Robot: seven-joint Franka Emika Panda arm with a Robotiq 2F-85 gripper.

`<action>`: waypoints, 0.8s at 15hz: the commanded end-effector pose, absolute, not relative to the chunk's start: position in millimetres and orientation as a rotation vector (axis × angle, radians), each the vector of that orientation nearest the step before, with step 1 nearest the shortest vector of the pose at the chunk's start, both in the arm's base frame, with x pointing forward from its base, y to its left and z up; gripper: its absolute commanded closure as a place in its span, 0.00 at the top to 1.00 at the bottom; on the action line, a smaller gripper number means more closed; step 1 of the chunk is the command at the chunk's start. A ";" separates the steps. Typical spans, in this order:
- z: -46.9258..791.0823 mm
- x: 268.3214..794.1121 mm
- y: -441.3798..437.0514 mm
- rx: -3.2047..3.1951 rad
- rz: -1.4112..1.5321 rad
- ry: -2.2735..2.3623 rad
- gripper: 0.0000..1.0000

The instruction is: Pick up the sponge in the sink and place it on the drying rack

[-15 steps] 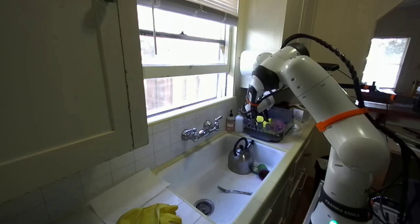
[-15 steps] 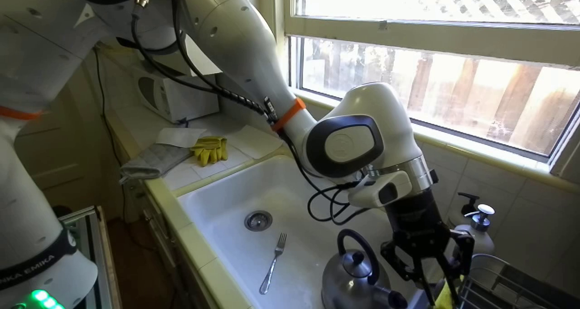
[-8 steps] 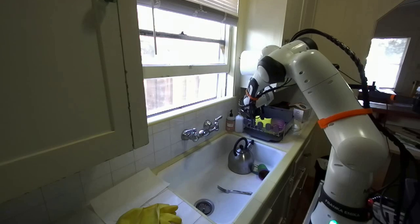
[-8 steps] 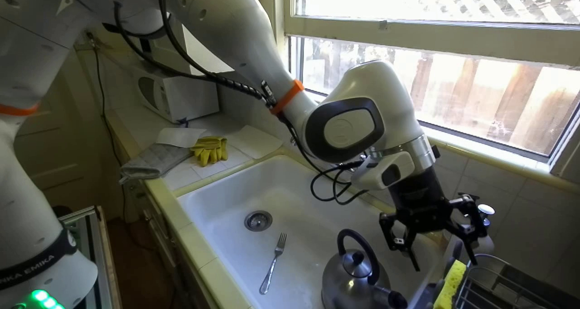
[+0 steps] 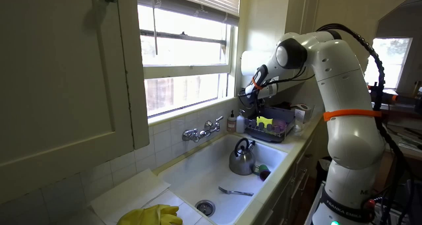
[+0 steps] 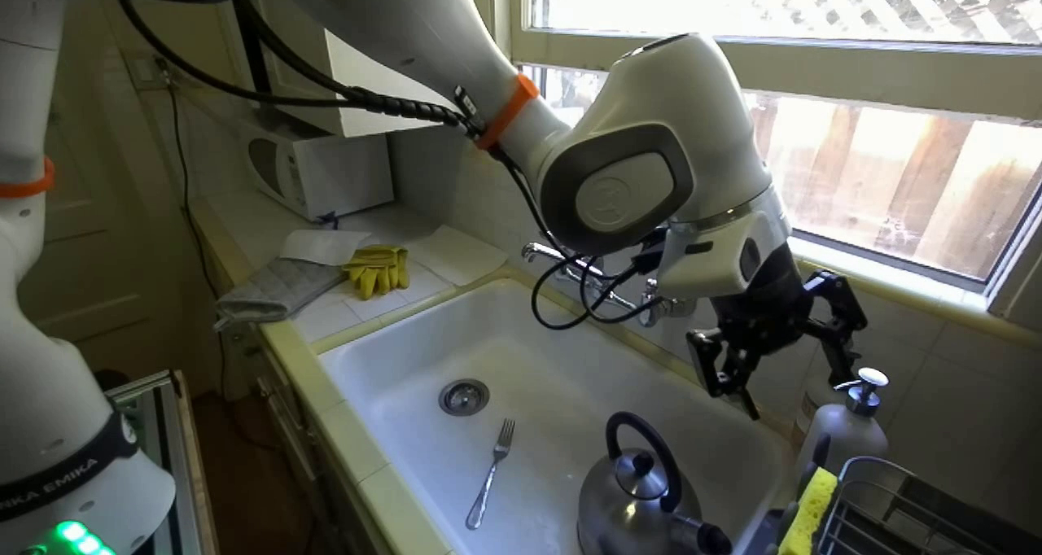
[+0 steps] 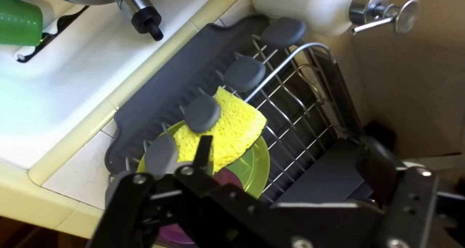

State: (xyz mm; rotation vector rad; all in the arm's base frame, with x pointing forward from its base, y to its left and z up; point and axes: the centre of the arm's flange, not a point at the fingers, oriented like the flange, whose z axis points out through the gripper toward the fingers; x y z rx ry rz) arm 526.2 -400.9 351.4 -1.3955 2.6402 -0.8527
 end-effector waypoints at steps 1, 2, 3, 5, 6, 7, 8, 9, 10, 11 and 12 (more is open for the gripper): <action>362.7 505.6 -413.0 -1.675 -0.777 2.507 1.00; 366.5 502.4 -415.9 -1.757 -0.773 2.465 1.00; 369.5 498.8 -418.5 -1.835 -0.761 2.424 1.00; 374.3 490.3 -425.6 -1.992 -0.751 2.326 1.00; 374.9 487.1 -427.8 -2.066 -0.757 2.266 1.00; 376.4 483.7 -428.6 -2.142 -0.744 2.209 1.00; 376.3 481.6 -430.0 -2.214 -0.743 2.153 1.00; 378.0 478.9 -430.6 -2.283 -0.728 2.093 1.00; 377.3 476.5 -430.9 -2.347 -0.721 2.032 1.00; 376.5 474.8 -429.8 -2.415 -0.719 1.967 1.00; 376.1 472.3 -429.1 -2.476 -0.711 1.902 1.00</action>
